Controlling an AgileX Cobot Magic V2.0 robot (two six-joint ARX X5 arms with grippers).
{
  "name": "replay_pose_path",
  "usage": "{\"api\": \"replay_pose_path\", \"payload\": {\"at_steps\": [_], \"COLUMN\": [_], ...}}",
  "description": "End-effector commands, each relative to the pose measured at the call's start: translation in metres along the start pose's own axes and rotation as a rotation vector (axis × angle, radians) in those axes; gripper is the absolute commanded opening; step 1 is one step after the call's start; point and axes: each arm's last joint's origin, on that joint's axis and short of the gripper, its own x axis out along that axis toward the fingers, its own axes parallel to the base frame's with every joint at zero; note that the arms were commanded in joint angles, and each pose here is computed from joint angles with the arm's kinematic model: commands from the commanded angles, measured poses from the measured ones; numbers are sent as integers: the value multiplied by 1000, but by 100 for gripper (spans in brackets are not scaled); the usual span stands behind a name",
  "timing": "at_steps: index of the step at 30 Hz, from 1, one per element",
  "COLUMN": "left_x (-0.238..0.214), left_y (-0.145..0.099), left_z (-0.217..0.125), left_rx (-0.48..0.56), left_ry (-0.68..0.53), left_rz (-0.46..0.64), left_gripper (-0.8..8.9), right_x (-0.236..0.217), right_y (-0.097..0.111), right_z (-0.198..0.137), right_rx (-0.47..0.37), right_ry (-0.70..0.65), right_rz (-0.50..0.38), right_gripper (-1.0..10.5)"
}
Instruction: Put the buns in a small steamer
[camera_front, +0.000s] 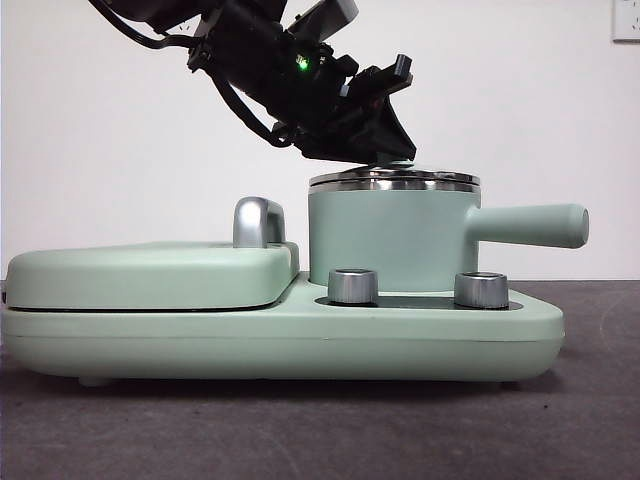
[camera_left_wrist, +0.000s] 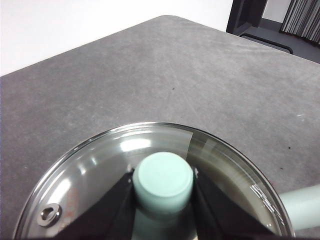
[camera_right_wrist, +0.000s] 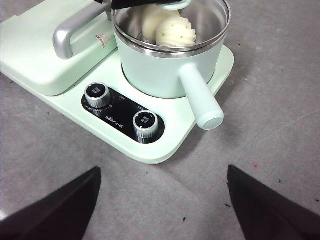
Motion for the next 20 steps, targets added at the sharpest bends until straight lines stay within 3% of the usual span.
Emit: {"api": "replay_pose_path", "payload": {"at_steps": [1,20], "left_x": [6,6], "left_y": [-2,-3], "left_z": [0,-10], "left_rx": [-1,4], "left_ry": [1,101], "left_rz": [-10,-16], "left_gripper": [15,15], "right_x": [0,0], "right_y": [0,0], "right_z": [1,1], "right_rx": [14,14], "right_ry": [-6,-6], "right_rz": [1,1], "right_gripper": [396,396]}}
